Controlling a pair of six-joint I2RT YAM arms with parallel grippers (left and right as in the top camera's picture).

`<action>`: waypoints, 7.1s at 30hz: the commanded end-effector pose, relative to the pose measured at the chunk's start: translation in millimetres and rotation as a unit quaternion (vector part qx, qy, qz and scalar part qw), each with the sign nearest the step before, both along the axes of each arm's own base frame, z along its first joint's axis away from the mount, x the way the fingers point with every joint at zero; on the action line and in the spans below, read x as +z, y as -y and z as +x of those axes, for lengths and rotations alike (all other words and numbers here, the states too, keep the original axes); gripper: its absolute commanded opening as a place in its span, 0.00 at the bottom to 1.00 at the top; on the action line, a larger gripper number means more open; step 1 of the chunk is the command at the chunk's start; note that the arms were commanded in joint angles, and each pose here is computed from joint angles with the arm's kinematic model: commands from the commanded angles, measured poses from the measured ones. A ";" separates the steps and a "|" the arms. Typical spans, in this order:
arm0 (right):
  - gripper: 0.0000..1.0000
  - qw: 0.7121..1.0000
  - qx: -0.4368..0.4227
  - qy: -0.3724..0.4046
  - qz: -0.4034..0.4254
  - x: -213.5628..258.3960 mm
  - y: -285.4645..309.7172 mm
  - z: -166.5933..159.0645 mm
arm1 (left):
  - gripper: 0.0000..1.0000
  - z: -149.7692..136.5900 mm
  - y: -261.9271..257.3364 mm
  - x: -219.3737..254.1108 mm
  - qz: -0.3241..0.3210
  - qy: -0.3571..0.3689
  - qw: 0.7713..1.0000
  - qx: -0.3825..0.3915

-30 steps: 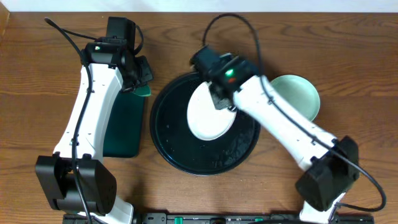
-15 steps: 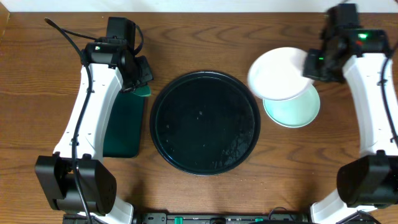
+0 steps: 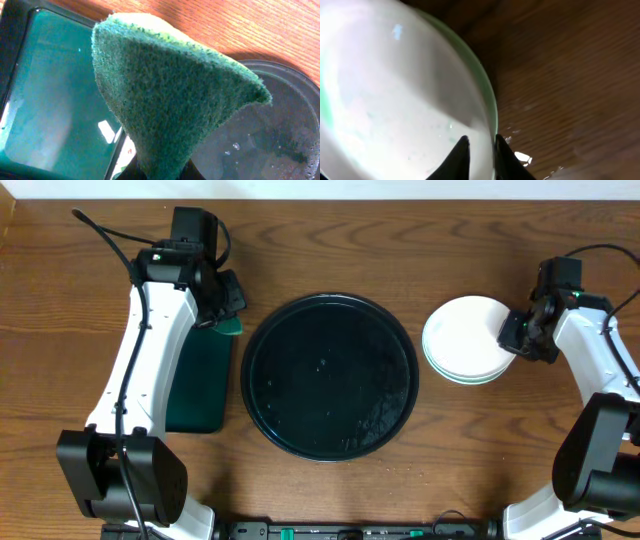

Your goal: Clean dirty plates on tray and stack at the side

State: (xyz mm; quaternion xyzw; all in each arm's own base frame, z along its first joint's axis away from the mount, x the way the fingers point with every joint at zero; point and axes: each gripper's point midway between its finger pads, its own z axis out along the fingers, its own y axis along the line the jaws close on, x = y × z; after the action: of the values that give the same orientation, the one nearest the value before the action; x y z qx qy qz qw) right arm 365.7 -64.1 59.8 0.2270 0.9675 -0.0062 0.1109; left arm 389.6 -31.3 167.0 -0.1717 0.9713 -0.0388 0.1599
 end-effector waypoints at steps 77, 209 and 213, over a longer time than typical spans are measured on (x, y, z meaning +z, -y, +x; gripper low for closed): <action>0.99 0.906 0.265 0.320 -0.083 322.2 -96.6 -53.5 | 0.73 -33.3 -63.3 66.5 0.102 0.134 0.986 0.014; 0.99 0.754 0.264 0.585 -0.141 99.1 -96.1 -121.7 | 0.73 -147.5 -58.7 -30.8 0.175 0.499 0.847 -0.050; 0.99 0.754 0.264 0.585 -0.141 99.1 -96.1 -121.7 | 0.73 -147.4 -58.1 -31.2 0.169 0.499 0.848 -0.047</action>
State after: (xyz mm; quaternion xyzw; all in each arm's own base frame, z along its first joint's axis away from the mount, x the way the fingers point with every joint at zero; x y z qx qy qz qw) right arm 244.0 33.3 159.5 -0.1026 0.7230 0.0190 0.6829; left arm 243.7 26.1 152.8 -0.0560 0.7403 0.0332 0.6691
